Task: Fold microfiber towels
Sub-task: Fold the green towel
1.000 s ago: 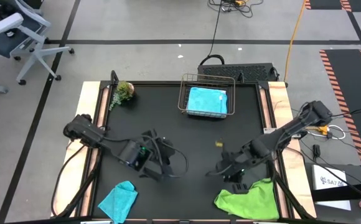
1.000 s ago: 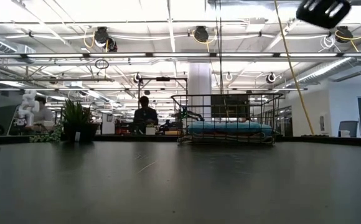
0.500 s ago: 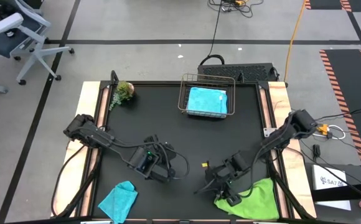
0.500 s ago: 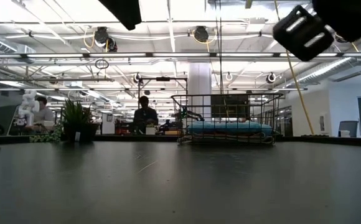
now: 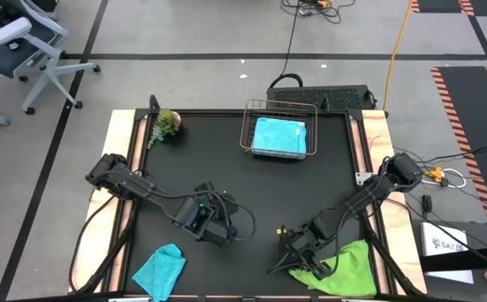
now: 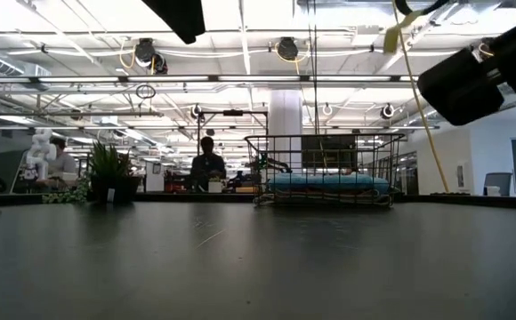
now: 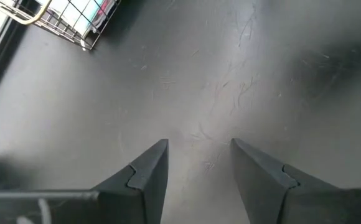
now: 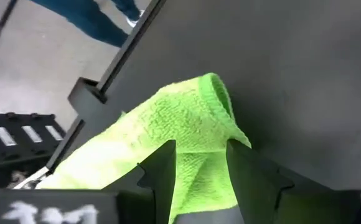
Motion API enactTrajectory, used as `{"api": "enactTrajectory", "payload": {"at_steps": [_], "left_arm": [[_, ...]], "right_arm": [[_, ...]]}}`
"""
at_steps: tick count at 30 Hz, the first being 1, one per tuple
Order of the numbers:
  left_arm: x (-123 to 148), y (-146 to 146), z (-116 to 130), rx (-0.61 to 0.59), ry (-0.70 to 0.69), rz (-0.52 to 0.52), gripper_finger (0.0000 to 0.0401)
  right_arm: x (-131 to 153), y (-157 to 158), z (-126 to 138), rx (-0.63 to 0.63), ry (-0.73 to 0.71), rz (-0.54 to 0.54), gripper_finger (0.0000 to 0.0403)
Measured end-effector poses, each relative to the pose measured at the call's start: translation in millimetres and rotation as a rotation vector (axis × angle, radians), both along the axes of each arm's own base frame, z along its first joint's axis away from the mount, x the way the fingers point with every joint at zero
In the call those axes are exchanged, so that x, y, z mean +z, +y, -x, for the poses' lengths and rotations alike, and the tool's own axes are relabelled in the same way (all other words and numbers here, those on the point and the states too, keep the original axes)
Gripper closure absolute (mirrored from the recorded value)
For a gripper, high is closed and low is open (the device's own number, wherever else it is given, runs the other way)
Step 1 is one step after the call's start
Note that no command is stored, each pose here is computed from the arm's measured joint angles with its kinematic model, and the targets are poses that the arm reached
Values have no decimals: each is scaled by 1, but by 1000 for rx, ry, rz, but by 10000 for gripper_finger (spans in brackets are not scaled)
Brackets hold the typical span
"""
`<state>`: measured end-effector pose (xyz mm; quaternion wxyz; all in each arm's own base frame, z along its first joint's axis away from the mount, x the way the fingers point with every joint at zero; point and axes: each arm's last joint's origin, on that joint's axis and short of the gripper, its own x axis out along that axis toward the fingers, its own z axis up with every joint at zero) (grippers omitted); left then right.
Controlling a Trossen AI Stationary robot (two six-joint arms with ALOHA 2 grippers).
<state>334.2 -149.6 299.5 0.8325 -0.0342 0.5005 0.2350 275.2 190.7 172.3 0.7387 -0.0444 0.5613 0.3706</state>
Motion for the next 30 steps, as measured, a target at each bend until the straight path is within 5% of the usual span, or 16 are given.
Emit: {"api": "enactTrajectory", "payload": {"at_steps": [9, 21, 30], "left_arm": [[0, -1, -2, 14, -23, 15, 226], [1, -1, -2, 35, -32, 25, 226], [1, -1, -1, 55, -41, 34, 226]], "right_arm": [[25, -6, 3, -47, -56, -40, 270], [-10, -17, 11, -20, -75, -28, 270], [4, -24, -1, -67, -167, -30, 271]]}}
